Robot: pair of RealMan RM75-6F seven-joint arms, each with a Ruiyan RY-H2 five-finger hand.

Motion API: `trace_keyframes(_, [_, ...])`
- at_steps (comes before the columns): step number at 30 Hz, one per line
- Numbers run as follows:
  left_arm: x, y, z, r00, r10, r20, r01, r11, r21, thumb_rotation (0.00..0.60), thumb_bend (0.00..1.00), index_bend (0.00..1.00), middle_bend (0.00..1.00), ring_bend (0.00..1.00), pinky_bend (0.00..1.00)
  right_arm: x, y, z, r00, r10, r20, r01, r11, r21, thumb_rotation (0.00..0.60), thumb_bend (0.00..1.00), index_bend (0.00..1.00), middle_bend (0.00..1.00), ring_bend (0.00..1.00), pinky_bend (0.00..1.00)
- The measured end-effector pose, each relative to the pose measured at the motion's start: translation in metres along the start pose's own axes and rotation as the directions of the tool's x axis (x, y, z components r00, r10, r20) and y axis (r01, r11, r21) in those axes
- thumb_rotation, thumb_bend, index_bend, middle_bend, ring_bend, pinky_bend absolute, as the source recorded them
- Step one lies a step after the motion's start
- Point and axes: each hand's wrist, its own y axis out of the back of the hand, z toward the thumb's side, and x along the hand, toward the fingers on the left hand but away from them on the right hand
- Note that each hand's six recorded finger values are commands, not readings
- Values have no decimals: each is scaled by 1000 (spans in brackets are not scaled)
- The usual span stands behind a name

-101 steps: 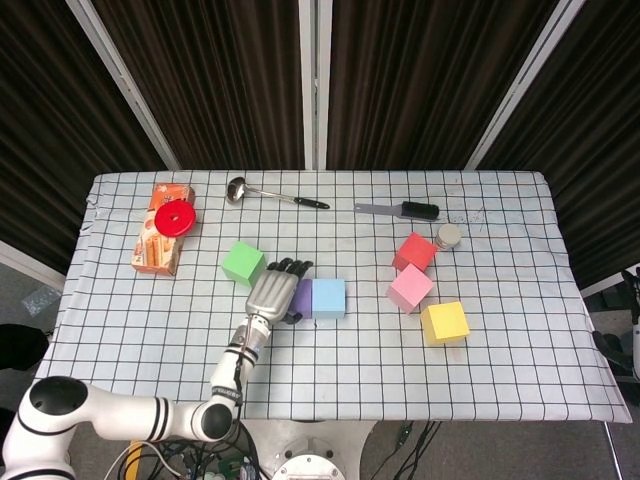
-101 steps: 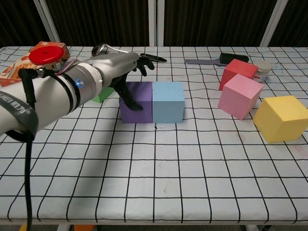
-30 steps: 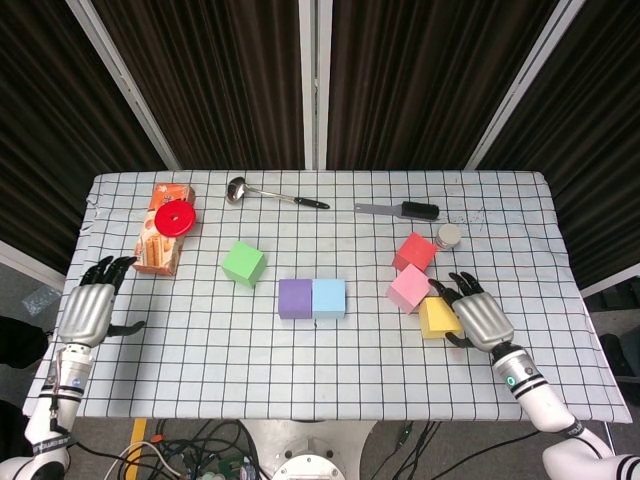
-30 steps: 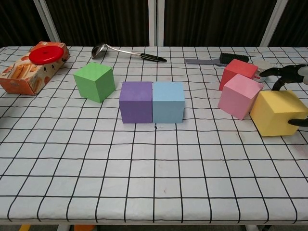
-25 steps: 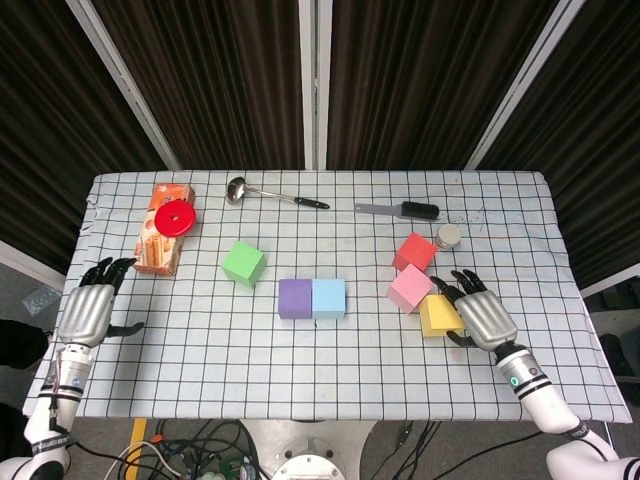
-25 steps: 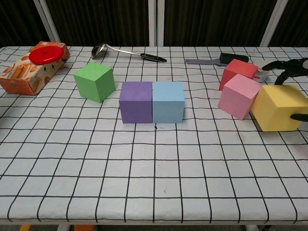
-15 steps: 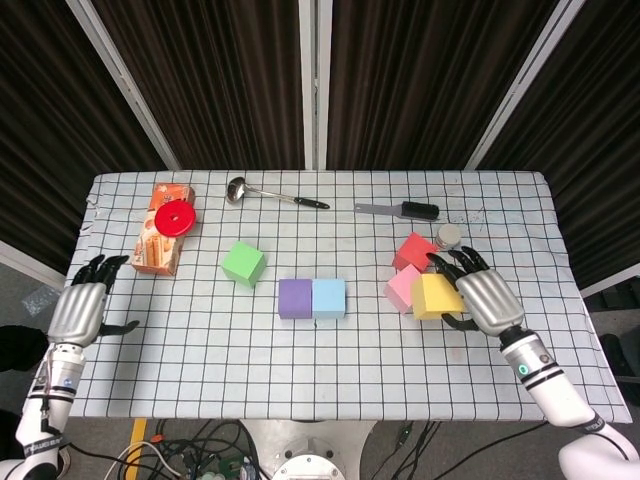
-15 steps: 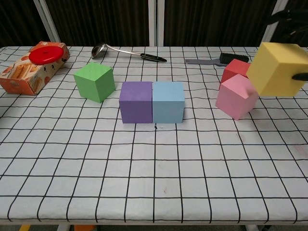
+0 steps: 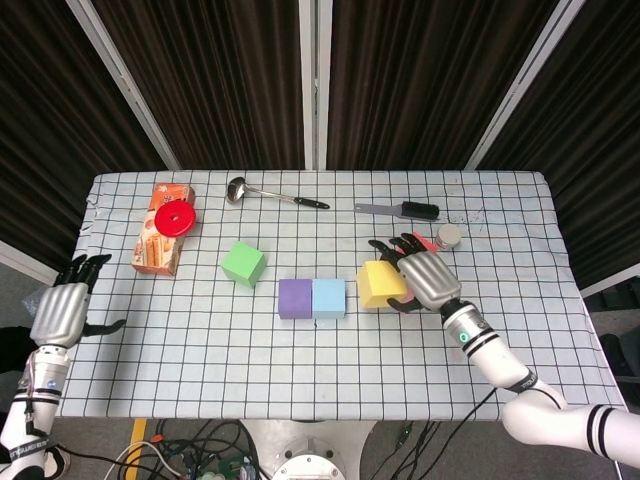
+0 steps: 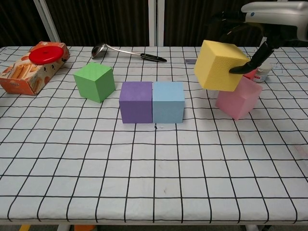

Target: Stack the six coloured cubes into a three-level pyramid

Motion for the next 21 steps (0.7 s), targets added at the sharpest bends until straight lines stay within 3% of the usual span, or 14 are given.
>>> trace_keyframes(21, [1, -9, -5, 1000, -18, -6, 18, 1000, 2, 600, 17, 91, 101, 14, 111, -4, -24, -22, 998, 45, 39, -45, 999, 1, 600, 300, 0, 563, 96, 0])
